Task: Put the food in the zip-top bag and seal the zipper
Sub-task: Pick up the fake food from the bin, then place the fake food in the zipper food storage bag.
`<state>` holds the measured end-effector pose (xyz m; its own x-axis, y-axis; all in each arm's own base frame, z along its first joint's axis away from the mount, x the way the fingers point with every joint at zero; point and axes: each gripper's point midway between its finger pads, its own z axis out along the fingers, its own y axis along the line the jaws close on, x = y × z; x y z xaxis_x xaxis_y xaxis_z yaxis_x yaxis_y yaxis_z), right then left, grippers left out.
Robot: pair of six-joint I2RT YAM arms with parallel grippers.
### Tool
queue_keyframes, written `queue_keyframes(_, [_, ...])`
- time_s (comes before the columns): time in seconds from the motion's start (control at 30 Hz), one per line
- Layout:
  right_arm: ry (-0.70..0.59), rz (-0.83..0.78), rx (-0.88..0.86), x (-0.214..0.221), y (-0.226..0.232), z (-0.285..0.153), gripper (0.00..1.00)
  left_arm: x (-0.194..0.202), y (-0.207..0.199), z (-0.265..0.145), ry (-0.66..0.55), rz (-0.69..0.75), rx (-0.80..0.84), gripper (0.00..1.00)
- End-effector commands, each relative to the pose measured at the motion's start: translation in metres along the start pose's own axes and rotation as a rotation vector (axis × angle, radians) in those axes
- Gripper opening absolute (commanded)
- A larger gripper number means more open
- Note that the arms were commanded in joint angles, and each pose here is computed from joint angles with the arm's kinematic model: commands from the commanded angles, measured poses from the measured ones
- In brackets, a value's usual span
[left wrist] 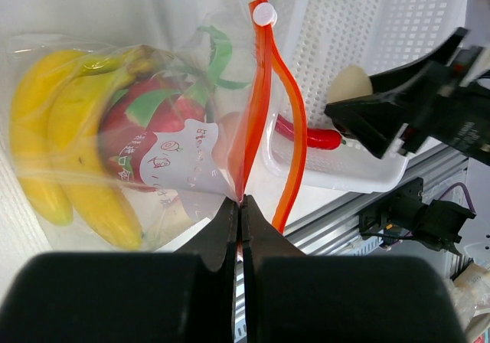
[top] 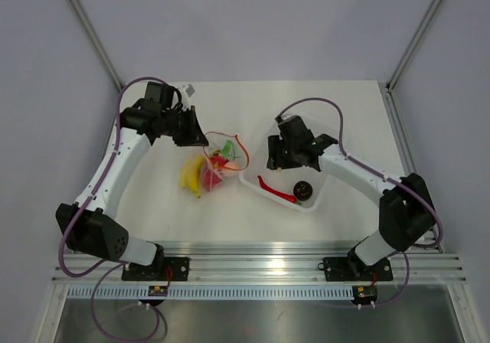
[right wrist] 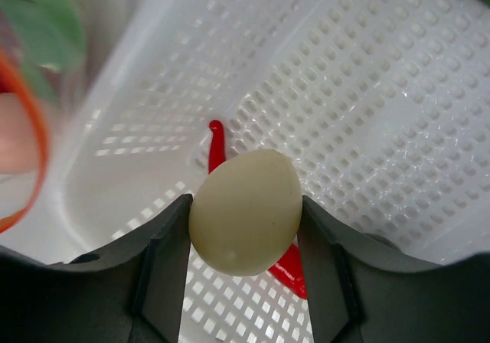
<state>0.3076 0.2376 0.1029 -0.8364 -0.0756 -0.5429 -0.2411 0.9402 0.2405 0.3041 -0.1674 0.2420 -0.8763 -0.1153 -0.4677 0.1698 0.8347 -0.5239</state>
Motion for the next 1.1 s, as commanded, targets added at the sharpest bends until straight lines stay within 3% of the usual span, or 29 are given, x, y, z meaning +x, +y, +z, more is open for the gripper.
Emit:
queue_keyframes(0.0, [-0.119, -0.011, -0.130, -0.039, 0.036, -0.044, 0.42, -0.013, -0.024, -0.013, -0.079, 0.058, 0.095, 0.00])
queue_keyframes(0.23, [-0.202, -0.097, -0.299, -0.073, 0.118, -0.076, 0.45, -0.010, -0.027, -0.013, -0.076, 0.050, 0.107, 0.00])
queue_keyframes(0.5, [-0.110, -0.139, -0.420, -0.076, 0.181, -0.039, 0.46, -0.008, -0.029, -0.022, -0.085, 0.059, 0.102, 0.00])
queue_keyframes(0.63, [-0.088, -0.161, -0.483, -0.080, 0.202, -0.035, 0.74, -0.007, -0.033, -0.024, -0.085, 0.063, 0.119, 0.00])
queue_keyframes(0.67, [-0.099, -0.168, -0.482, -0.082, 0.203, -0.036, 0.84, -0.008, -0.035, -0.025, -0.087, 0.064, 0.125, 0.00])
queue_keyframes(0.83, [-0.158, -0.174, -0.417, -0.090, 0.190, -0.042, 0.91, -0.009, -0.038, -0.026, -0.084, 0.061, 0.141, 0.00])
queue_keyframes(0.93, [-0.201, -0.162, -0.331, -0.093, 0.170, -0.047, 0.91, -0.010, -0.039, -0.026, -0.085, 0.061, 0.146, 0.00])
queue_keyframes(1.07, [-0.304, -0.084, -0.200, -0.101, 0.134, -0.057, 0.78, -0.010, -0.039, -0.024, -0.082, 0.061, 0.147, 0.00])
